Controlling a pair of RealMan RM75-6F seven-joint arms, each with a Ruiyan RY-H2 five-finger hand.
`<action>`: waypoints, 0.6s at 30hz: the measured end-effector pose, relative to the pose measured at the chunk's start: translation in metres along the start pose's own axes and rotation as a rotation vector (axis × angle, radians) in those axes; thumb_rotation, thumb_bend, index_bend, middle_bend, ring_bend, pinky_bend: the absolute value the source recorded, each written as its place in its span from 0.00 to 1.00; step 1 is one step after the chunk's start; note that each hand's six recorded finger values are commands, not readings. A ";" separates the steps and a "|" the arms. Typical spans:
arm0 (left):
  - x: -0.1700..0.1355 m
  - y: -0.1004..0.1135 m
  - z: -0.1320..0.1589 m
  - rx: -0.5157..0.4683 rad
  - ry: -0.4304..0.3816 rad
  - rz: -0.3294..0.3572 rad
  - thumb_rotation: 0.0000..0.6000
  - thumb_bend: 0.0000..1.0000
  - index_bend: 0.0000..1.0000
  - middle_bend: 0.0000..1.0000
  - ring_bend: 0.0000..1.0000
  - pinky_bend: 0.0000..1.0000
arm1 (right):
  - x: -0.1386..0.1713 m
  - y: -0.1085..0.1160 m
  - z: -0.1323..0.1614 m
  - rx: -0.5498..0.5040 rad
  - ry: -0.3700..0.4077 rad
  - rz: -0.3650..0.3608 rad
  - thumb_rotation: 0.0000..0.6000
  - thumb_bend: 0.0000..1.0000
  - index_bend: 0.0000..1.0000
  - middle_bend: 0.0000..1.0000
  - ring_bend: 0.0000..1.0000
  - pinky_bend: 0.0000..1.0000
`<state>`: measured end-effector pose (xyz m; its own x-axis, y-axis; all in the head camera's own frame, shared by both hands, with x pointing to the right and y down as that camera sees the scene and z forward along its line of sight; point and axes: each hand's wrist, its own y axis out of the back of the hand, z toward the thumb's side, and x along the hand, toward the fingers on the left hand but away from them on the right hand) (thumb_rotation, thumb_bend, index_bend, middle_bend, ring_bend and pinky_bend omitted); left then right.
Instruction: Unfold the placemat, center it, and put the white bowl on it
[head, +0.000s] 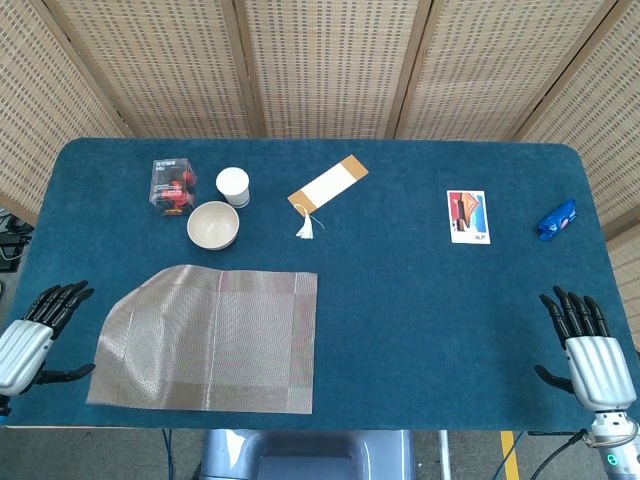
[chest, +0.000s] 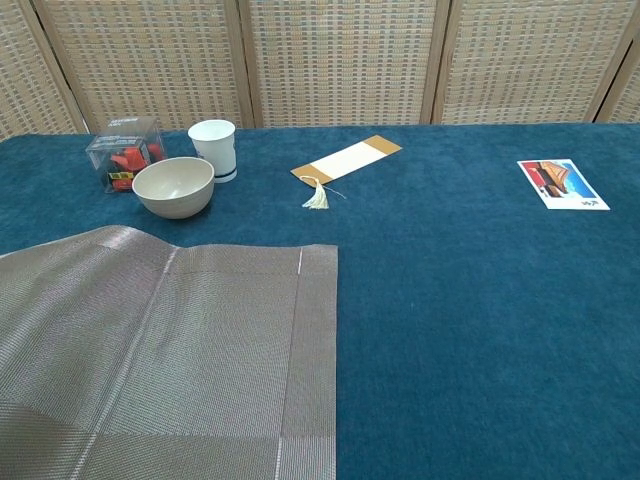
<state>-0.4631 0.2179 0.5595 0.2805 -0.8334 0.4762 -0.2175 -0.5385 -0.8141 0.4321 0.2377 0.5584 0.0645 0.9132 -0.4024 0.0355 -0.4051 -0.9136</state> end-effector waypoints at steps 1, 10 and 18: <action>0.001 0.003 0.001 0.001 0.006 0.012 1.00 0.00 0.00 0.00 0.00 0.00 | 0.000 -0.001 0.001 0.002 0.004 0.003 1.00 0.00 0.07 0.00 0.00 0.00; 0.008 0.034 0.030 0.014 0.040 0.113 1.00 0.00 0.00 0.00 0.00 0.00 | -0.004 -0.013 0.008 0.034 0.035 0.035 1.00 0.00 0.07 0.00 0.00 0.00; 0.009 0.053 0.048 0.146 0.082 0.177 1.00 0.00 0.00 0.00 0.00 0.00 | -0.014 -0.020 0.025 0.090 0.131 0.056 1.00 0.00 0.12 0.00 0.00 0.00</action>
<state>-0.4272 0.1880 0.5045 0.1719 -0.9235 0.3428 -0.1176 -0.3647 -0.9237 0.4057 0.2338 0.5814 0.1940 0.8730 -0.4474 -0.0609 -0.4444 -0.8937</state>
